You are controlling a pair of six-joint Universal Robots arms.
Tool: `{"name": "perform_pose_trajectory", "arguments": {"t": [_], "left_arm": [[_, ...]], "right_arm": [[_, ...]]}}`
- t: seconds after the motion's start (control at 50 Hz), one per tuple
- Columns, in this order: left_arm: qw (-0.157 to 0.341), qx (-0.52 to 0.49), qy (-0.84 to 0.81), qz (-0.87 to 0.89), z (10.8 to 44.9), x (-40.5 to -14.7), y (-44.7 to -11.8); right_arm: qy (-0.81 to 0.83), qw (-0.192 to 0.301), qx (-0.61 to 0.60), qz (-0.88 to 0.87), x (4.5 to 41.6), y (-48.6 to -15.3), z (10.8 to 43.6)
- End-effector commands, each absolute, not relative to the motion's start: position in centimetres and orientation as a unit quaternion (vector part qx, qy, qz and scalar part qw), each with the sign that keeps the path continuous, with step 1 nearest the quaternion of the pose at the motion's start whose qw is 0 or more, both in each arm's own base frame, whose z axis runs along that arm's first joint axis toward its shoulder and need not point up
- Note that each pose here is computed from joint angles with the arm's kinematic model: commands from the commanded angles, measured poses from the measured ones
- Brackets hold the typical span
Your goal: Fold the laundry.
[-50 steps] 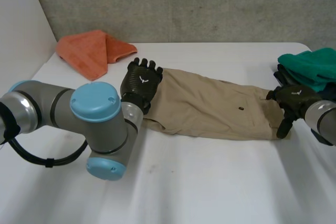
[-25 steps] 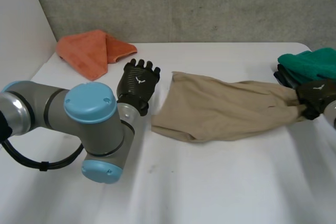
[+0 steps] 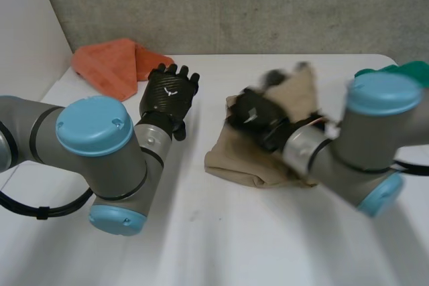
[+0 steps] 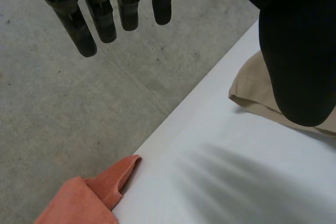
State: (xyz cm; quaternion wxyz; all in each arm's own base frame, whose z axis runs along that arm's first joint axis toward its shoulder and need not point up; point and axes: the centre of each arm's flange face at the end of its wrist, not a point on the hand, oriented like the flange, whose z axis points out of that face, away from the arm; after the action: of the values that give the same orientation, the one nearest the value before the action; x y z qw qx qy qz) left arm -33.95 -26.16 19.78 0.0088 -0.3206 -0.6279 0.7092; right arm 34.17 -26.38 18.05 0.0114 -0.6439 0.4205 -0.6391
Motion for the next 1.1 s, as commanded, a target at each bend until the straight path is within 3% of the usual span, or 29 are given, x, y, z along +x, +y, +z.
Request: {"name": "perform_pose_trajectory", "arguments": {"t": [0.02, 0.06, 0.22, 0.26, 0.4, 0.5, 0.64, 0.8, 1.1], "left_arm": [[0.009, -0.316, -0.622, 0.717, 20.4, -34.0, -26.4], [0.01, -0.313, -0.617, 0.722, 20.8, -34.2, -26.6], [0.025, -0.293, -0.584, 0.756, 23.7, -35.7, -27.7], [0.042, -0.289, -0.582, 0.759, 23.6, -36.6, -27.8], [0.124, -0.344, -0.57, 0.735, 21.8, -41.2, -26.0], [0.151, -0.372, -0.582, 0.707, 20.4, -43.1, -25.1], [0.156, -0.349, -0.581, 0.719, 21.5, -43.8, -25.0], [0.163, -0.351, -0.572, 0.723, 22.5, -43.9, -24.2], [0.175, -0.388, -0.572, 0.701, 17.7, -45.6, -24.8]], "right_arm": [[0.446, 0.028, -0.63, -0.635, 36.1, -24.9, 17.5], [0.476, 0.036, -0.602, -0.64, 35.8, -25.4, 18.1], [0.641, 0.188, -0.322, -0.671, 30.1, -30.5, 24.9], [0.657, 0.202, -0.289, -0.666, 29.1, -31.2, 25.1], [0.72, 0.171, -0.245, -0.627, 26.4, -33.9, 23.1], [0.753, 0.167, -0.233, -0.592, 26.2, -34.5, 21.4], [0.768, 0.177, -0.238, -0.568, 25.9, -33.9, 20.5], [0.753, 0.187, -0.251, -0.579, 25.7, -32.3, 22.5], [0.753, 0.147, -0.218, -0.603, 23.8, -32.8, 24.0]]}}
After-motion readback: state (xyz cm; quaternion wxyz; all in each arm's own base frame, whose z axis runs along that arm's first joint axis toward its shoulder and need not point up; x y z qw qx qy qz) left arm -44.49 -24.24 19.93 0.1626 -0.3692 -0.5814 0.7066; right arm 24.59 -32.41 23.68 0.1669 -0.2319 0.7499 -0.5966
